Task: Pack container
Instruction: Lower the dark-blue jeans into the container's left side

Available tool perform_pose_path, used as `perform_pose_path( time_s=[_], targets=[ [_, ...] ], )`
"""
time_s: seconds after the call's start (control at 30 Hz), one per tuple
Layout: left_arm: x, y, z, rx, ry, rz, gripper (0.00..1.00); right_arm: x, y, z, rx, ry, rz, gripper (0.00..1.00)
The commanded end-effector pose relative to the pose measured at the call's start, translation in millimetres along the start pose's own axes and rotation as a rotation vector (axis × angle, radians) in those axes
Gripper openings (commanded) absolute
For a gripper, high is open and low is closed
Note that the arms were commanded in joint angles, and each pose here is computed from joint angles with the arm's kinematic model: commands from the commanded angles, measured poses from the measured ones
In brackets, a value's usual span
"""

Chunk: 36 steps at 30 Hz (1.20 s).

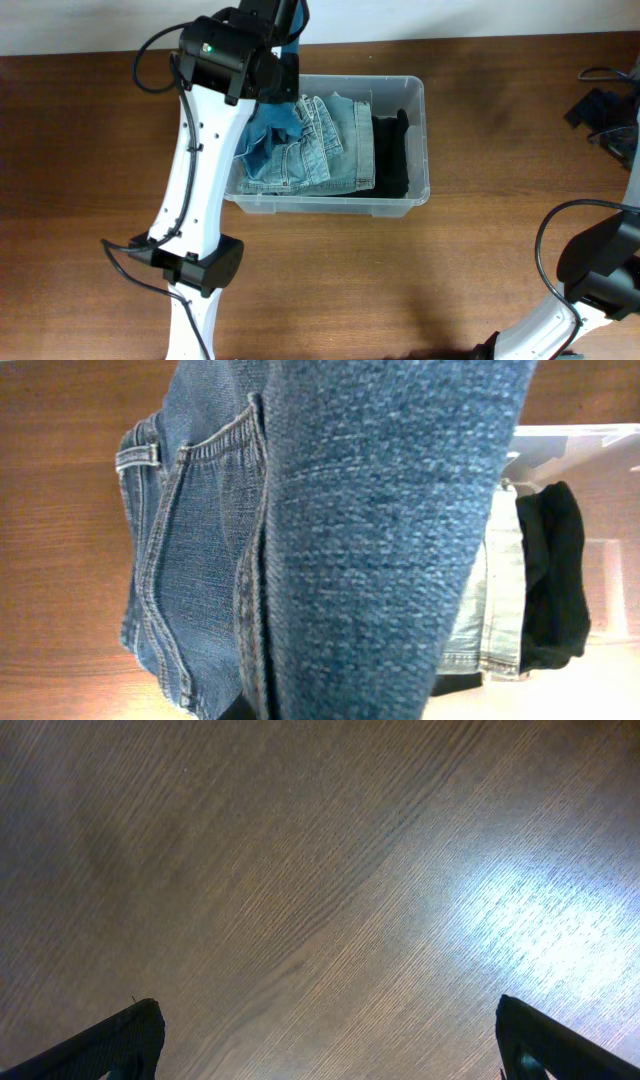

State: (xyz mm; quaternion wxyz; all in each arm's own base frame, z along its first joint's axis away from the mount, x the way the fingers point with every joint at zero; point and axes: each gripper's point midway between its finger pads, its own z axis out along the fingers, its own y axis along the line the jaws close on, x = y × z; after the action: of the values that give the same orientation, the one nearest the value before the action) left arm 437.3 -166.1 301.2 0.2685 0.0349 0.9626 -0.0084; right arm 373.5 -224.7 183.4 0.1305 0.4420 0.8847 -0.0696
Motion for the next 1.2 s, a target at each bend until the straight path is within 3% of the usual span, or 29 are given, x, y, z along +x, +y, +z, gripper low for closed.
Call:
perform_pose_path(
  time_s=[0.0,0.3,0.53,0.6,1.0,1.07,1.13,1.17],
  targets=[
    [-4,-15,5,0.019,-0.021,-0.041,0.01,0,-2,5,0.017,0.008,0.004,0.98],
    [-3,-52,33,0.062,-0.005,-0.092,0.01,0,-2,5,0.017,0.008,0.004,0.98],
    [4,-96,40,0.141,-0.001,-0.056,0.1,0,-2,5,0.017,0.008,0.004,0.98],
    [8,-104,39,0.149,0.006,-0.082,0.25,0,-2,5,0.017,0.008,0.004,0.98],
    [15,-137,43,0.187,0.001,-0.075,0.15,0,-2,5,0.017,0.008,0.004,0.98],
    [19,-139,54,0.176,0.019,-0.082,0.16,0,-2,5,0.017,0.008,0.004,0.98],
    [24,-140,67,0.163,0.041,-0.076,0.27,0,-2,5,0.017,0.008,0.004,0.98],
    [26,-141,73,0.156,0.052,-0.073,0.27,0,-2,5,0.017,0.008,0.004,0.98]
  ],
)
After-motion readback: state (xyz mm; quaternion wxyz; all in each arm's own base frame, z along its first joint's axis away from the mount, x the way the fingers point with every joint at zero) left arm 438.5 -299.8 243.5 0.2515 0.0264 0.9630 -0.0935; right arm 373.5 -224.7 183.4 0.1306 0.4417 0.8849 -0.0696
